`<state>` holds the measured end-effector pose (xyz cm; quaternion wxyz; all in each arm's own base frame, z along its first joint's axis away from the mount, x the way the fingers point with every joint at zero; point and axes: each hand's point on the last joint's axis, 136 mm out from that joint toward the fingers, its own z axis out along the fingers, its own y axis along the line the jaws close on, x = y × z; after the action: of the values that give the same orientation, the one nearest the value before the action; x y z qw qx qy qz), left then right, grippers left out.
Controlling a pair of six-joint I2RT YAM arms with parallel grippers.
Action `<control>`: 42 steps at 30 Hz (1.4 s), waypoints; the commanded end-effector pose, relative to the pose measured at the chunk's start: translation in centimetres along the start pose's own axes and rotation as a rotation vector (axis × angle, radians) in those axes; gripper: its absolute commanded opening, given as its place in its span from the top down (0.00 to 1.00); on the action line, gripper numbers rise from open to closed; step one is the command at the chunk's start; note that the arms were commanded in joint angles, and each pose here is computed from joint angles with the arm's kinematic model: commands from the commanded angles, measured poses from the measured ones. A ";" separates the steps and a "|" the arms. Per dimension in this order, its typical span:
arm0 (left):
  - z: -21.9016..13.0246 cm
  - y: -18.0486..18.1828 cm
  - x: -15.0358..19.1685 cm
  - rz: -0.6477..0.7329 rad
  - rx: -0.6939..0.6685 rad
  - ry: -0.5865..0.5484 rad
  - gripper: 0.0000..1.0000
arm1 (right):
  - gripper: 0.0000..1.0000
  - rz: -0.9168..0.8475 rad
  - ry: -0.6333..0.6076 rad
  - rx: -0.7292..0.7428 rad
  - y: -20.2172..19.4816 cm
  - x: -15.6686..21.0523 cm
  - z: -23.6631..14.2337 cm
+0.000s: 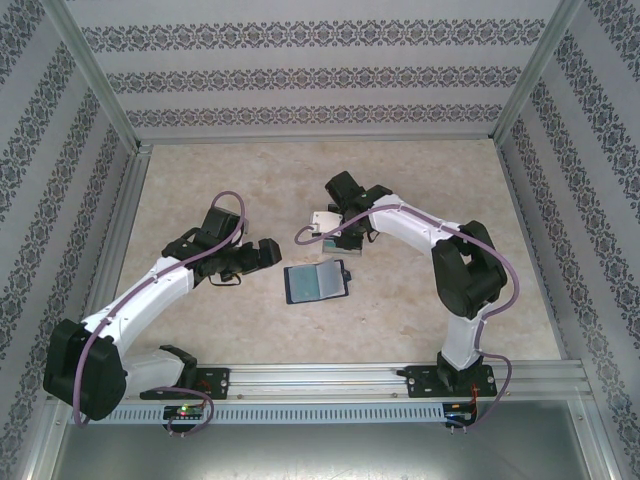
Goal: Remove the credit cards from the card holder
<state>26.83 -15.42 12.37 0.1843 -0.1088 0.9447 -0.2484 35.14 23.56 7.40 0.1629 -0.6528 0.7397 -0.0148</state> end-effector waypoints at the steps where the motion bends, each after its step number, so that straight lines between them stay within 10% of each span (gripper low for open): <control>1: -0.5 0.6 0.3 -0.022 -0.013 0.000 0.01 | 0.86 0.030 0.008 -0.023 0.3 0.5 0.7; 29: -0.3 0.6 0.3 -0.028 0.004 -0.005 0.00 | 0.79 0.094 0.043 0.110 -2.4 1.3 -0.1; 42: 0.5 -1.0 0.2 -0.038 0.086 0.025 0.05 | 0.77 0.403 -0.256 0.095 -1.7 -2.6 -7.5</control>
<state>26.30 -15.97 12.30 0.1732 -0.1110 0.9411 -0.2685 36.63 23.01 13.61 0.2605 -0.5315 0.8060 -0.0009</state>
